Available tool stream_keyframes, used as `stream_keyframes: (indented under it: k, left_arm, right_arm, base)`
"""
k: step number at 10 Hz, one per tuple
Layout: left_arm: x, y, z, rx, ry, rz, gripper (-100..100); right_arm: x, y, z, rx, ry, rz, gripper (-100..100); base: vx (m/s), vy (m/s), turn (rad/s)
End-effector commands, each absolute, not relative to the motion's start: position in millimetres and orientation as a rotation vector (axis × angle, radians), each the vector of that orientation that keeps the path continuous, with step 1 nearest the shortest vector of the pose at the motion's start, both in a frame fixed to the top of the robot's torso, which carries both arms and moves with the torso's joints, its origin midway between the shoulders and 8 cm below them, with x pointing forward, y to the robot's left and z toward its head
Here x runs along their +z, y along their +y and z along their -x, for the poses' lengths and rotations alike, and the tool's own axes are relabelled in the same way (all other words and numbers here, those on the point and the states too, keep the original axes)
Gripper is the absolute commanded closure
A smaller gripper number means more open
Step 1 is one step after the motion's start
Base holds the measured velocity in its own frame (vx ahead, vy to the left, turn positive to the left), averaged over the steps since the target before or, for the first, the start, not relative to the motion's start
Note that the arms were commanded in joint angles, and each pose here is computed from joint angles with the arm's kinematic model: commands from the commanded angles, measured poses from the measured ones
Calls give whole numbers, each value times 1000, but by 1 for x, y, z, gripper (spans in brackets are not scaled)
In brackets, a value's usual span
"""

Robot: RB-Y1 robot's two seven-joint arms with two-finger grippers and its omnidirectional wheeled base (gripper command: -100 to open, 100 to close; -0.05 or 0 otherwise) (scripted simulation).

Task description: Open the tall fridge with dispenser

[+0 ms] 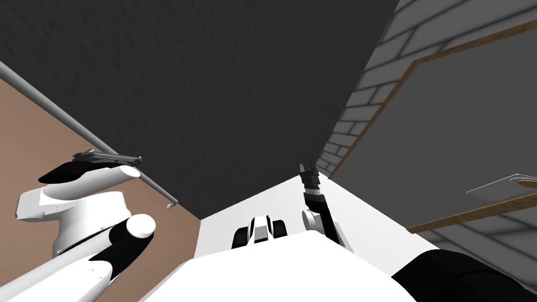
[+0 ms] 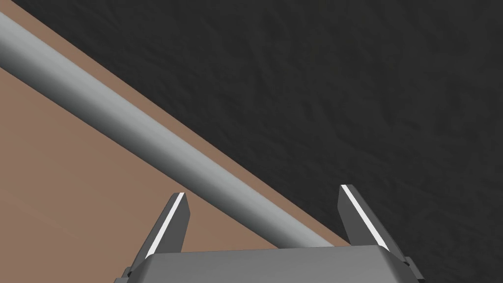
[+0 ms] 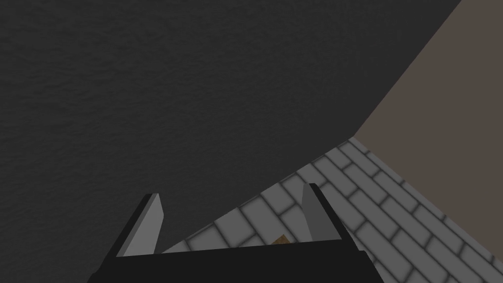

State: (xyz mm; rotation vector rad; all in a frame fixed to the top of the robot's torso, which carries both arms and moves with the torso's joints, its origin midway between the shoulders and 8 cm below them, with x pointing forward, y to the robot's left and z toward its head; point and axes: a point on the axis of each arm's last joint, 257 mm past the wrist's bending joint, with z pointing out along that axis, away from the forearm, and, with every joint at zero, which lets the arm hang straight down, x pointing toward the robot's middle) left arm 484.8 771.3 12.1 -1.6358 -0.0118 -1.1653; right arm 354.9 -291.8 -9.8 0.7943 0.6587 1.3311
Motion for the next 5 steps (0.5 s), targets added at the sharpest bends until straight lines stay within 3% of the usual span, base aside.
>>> stream_keyframes:
  k: [1,5]
  left_arm:
    - [5,784,-483,-1140,-37,1646,-100]
    - [28,804,-479,-1124,-55,1588,-100]
  right_arm:
    - [-10,-292,-355,1331,659,-794,0]
    - [-10,-292,-355,1331,659,-794,0]
  base:
    - [-67,6,-97]
    - [-71,7,-100]
